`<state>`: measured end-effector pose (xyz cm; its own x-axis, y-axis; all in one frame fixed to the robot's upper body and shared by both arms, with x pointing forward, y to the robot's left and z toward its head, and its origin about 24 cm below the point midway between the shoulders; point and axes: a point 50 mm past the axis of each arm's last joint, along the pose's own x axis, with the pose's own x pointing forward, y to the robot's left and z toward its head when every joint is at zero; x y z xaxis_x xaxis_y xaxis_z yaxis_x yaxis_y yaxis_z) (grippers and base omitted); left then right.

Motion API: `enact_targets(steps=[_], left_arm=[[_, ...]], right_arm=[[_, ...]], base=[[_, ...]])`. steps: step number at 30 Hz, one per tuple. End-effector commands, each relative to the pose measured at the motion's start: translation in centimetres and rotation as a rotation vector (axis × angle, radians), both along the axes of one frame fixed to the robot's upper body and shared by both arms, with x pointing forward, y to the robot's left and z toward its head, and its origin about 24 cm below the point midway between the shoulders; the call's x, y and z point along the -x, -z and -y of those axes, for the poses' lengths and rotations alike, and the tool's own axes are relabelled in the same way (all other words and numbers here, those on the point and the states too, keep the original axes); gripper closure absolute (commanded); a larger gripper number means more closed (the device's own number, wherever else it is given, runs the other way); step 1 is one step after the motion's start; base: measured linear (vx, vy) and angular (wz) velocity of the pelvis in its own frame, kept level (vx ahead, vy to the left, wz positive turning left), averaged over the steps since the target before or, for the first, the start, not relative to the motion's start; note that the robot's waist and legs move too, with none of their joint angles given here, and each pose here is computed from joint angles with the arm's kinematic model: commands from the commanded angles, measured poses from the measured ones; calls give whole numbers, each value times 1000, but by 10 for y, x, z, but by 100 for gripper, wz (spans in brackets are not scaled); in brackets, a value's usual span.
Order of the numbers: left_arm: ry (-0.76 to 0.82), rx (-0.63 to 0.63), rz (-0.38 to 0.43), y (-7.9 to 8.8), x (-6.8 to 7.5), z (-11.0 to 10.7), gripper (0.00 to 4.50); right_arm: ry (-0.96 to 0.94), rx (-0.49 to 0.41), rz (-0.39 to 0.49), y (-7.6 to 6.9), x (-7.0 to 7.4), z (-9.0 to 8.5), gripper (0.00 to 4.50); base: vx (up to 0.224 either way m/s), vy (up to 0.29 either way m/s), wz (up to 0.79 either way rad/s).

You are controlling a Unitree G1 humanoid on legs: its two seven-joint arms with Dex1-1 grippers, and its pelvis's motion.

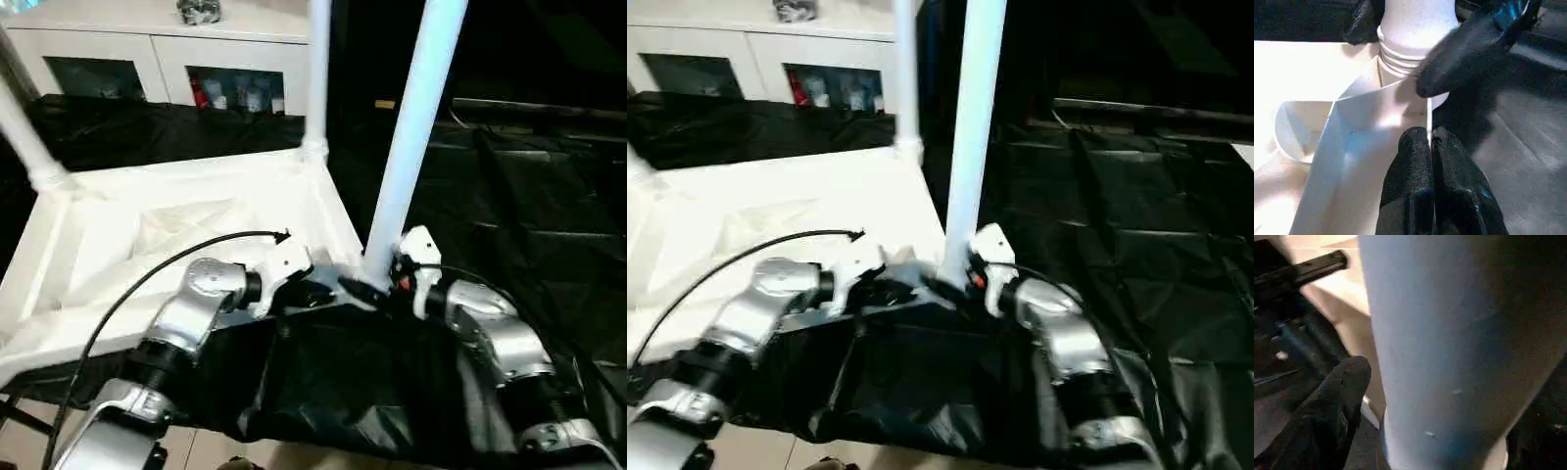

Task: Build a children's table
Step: Rotate leg to tighten

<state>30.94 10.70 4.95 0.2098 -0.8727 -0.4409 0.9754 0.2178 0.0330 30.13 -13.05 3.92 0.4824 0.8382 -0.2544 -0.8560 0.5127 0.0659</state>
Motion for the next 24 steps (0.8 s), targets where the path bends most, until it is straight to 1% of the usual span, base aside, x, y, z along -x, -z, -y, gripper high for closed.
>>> enact_targets(steps=[1,2,3,7,8,9,10,13,16,19,21,22,24], left_arm=[[99,93,69,-19,2,18,450],[106,91,64,-19,3,17,450],[114,87,60,-19,4,16,450],[141,76,39,-18,8,9,450],[144,74,35,-18,8,8,450],[147,70,31,-17,8,7,450],[147,68,31,-17,8,6,450],[145,62,28,-17,9,4,450],[143,65,28,-17,9,4,450],[118,82,31,-17,8,7,450],[79,89,45,-17,4,11,450],[22,91,77,-18,-2,16,450],[-32,86,85,-18,-8,19,450]], right_arm=[[-191,-19,-14,-1,13,-24,84],[-204,-7,-18,1,14,-22,84],[-219,1,-21,1,15,-21,110],[-274,16,-37,2,21,-19,136],[-282,20,-40,2,21,-19,149],[-286,24,-41,3,22,-19,149],[-286,25,-42,3,22,-19,162],[-285,34,-42,4,22,-18,183],[-286,28,-44,3,23,-19,185],[-277,25,-49,6,25,-21,185],[-243,19,-50,8,24,-22,185],[-176,12,-63,10,21,-23,185],[-109,20,-65,13,16,-24,185]], base=[[0,0,0],[0,0,0],[0,0,0],[0,0,0],[0,0,0],[0,0,0],[0,0,0],[0,0,0],[0,0,0],[0,0,0],[0,0,0],[0,0,0],[0,0,0]])
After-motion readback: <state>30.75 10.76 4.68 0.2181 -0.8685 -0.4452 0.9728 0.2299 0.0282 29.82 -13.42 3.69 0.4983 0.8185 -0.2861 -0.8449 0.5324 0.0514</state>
